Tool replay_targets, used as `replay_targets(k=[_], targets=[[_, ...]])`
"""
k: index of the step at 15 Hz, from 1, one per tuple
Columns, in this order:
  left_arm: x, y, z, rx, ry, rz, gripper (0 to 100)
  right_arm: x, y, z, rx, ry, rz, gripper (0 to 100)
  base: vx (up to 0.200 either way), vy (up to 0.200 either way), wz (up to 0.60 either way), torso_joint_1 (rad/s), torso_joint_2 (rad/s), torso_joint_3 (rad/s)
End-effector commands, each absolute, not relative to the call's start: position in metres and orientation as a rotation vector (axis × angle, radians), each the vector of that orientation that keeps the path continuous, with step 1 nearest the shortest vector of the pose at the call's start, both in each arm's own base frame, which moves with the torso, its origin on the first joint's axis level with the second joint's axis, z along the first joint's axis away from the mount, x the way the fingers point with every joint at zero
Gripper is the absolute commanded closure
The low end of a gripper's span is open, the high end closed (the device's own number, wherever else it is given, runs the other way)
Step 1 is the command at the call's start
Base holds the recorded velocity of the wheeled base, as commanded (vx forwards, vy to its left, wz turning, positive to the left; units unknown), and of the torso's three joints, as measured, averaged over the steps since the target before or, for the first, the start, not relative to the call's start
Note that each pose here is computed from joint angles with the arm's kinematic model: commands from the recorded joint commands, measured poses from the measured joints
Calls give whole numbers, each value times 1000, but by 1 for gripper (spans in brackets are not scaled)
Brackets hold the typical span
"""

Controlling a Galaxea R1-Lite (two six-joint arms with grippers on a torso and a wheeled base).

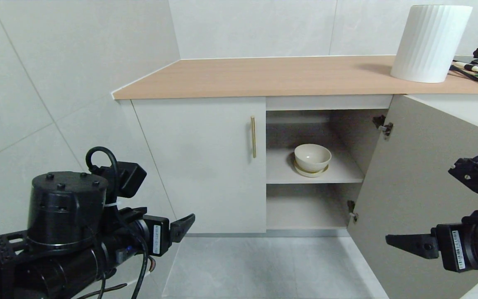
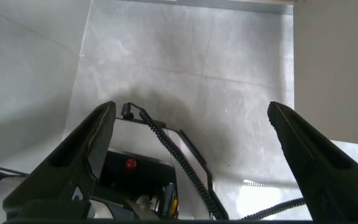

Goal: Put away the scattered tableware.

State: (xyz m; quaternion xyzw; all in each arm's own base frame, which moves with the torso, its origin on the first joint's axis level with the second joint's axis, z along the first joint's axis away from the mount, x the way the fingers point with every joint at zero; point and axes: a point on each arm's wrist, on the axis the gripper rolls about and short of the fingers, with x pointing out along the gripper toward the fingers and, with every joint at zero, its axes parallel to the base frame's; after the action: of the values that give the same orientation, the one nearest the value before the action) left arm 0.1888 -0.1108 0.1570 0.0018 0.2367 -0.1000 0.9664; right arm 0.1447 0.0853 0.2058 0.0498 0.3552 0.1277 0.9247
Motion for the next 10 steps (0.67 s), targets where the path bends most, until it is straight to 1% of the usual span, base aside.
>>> replay_targets(k=[1,2,3,5,10], targets=[[189,-111,157,4,478,-201,0,141,83,208,99,736,261,0,0,0,0,0,0,0],[189,-111,157,5,478,-200,0,134,79,211,82,775,251,0,0,0,0,0,0,0],[189,-111,157,7,476,-192,0,128,75,216,69,807,243,0,0,-200,0,22,2,2],[189,-111,156,13,476,-184,0,121,70,225,80,786,246,0,0,-200,0,0,0,2],[189,-111,156,14,478,-184,0,116,66,229,59,772,191,0,0,-200,0,4,6,1]])
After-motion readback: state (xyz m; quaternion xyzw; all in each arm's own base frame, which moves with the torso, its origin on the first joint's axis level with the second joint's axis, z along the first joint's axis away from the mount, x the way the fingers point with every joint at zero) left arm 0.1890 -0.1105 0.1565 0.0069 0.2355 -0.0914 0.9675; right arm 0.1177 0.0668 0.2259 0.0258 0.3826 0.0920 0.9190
